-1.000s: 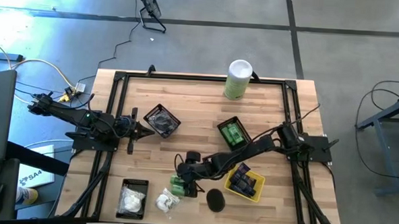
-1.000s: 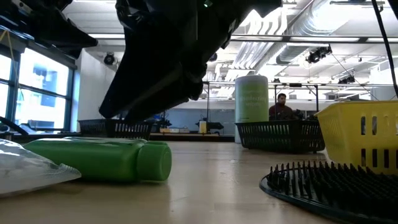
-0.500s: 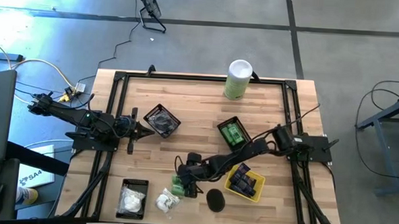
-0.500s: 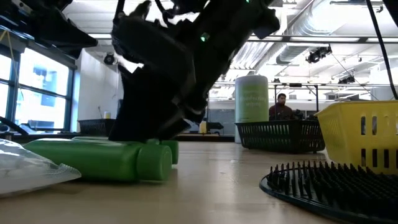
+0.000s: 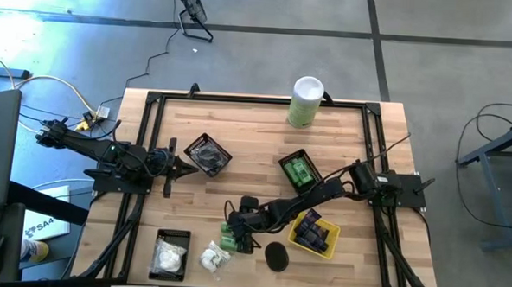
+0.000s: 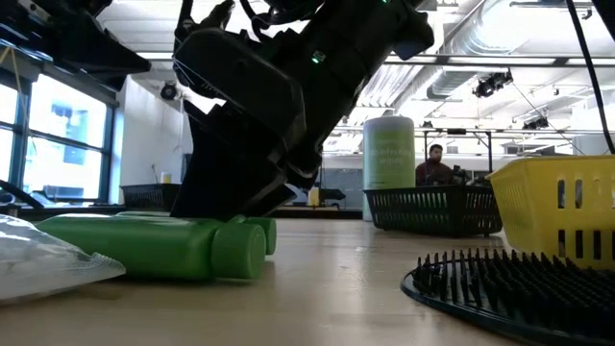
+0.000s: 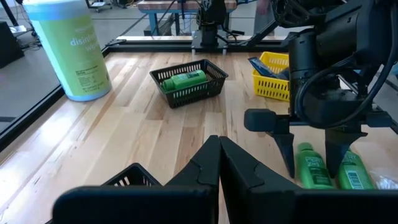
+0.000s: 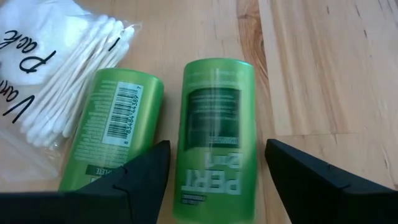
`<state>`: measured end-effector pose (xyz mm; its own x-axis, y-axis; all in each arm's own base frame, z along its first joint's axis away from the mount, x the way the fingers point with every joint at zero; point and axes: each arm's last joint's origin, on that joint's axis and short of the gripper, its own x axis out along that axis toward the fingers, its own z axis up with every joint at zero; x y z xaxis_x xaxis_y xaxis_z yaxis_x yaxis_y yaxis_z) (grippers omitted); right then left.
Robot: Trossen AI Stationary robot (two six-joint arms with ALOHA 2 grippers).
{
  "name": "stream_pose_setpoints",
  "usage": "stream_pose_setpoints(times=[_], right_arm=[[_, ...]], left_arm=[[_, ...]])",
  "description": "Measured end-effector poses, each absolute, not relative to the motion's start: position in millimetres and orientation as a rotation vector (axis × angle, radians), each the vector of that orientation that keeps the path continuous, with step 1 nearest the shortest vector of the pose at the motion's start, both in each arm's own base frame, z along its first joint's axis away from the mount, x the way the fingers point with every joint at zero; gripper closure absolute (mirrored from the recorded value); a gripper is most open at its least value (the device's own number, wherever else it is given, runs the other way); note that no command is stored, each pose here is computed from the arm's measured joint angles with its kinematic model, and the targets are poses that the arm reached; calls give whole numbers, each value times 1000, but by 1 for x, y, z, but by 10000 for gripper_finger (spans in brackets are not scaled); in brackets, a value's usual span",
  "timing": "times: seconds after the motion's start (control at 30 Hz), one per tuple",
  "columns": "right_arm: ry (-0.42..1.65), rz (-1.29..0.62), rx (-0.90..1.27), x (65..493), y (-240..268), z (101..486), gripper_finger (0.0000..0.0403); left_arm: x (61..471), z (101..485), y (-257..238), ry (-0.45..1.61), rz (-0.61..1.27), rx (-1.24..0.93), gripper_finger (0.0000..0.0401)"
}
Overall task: Pick & Place Travel size toiletries
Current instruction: Put the shampoo bottle into the top right black bin
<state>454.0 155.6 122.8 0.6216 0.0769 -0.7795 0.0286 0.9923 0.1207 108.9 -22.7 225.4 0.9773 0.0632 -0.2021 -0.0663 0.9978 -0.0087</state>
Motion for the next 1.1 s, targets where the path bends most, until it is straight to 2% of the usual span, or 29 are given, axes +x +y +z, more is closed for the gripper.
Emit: stream_pose_setpoints(times=[0.3, 0.87, 1.1], right_arm=[[902, 28, 125, 454, 156, 123, 148], [900, 28, 126, 454, 155, 123, 224], [904, 39, 132, 453, 155, 126, 228]], left_arm=[[109, 225, -23, 203, 65, -15, 401], [109, 225, -23, 204, 65, -15, 401], [109, 225, -23, 203, 65, -15, 401]])
